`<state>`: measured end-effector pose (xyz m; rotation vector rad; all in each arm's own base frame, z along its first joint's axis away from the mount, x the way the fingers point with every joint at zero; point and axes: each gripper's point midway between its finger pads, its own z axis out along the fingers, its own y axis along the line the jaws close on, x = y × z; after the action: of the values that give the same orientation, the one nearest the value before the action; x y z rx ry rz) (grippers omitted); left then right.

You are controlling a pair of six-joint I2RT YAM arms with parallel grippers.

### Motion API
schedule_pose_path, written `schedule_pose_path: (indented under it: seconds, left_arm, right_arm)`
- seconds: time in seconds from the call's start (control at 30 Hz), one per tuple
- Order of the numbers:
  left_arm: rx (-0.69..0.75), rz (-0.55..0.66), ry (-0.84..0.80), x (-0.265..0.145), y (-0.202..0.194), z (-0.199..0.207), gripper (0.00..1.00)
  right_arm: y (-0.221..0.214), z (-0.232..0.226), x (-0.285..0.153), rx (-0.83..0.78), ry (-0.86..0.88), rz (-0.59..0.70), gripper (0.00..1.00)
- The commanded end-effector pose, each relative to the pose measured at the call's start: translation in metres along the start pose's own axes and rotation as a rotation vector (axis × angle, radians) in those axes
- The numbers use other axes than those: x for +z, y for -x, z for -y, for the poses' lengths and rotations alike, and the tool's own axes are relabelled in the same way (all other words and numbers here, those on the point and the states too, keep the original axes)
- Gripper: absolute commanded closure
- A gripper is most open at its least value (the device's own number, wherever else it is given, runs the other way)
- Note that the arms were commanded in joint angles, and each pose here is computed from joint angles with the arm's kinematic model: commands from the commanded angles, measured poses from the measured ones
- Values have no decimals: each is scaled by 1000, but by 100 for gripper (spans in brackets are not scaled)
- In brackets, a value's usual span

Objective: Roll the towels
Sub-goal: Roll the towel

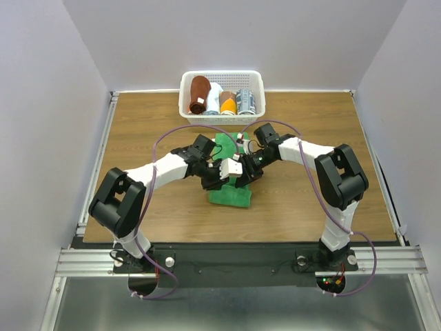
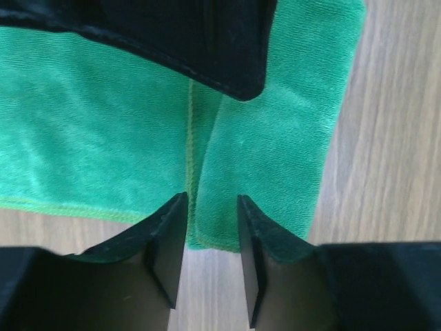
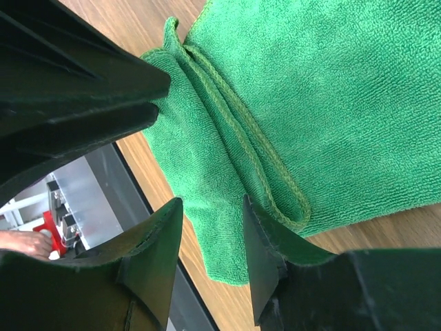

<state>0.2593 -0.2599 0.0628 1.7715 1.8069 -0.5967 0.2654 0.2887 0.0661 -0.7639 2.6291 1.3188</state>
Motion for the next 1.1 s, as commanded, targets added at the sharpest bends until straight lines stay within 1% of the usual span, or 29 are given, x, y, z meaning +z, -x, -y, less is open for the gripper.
schedule_pose_path:
  seconds: [0.0,0.13,0.17,0.2,0.23,0.3,0.33,0.37,0.5,0.63,0.77,0.8,0.87,0.93,0.97,1.07]
  left_arm:
    - [-22,27,-62,-4,8,8,60]
    - [-43,3,-86,0,0,12,69]
    - [-57,-2,-95,2,-1,13,74]
    - [-60,-3,-103,2,-1,14,76]
    - [-61,-3,-107,2,1,13,81]
    - [-71,-4,-112,0,2,13,88]
    - [-70,-1,-106,-2,3,11,96]
    - [-72,1,-100,-4,4,10,100]
    - [-82,25,-57,-20,9,5,100]
    - [-89,17,-26,-27,3,4,100]
    - [-119,5,4,-23,-4,-3,61]
    - [-122,8,5,-22,-3,-4,54]
    - [-124,18,2,-21,1,-7,46]
    - [-139,18,-13,-17,1,-8,43]
    - [-136,24,-11,-16,5,-12,36]
    - [-144,15,-24,-10,3,-15,35]
  right_arm:
    - [6,-12,-9,-51,-1,26,54]
    - [5,-11,-9,-52,0,25,54]
    - [5,-12,-9,-51,0,23,54]
    - [4,-12,-8,-48,2,21,54]
    - [4,-12,-8,-50,3,22,54]
    - [4,-13,-9,-48,5,21,54]
    - [4,-13,-9,-48,5,21,54]
    - [4,-14,-9,-49,8,22,54]
    - [7,-20,-12,-57,25,28,54]
    - [9,-20,-12,-60,24,30,54]
    - [5,-16,-8,-54,20,17,54]
    - [4,-15,-8,-51,20,16,54]
    - [4,-16,-9,-51,20,16,54]
    - [4,-15,-9,-51,18,16,54]
    - [3,-15,-9,-50,15,15,54]
    - [3,-13,-9,-50,10,13,54]
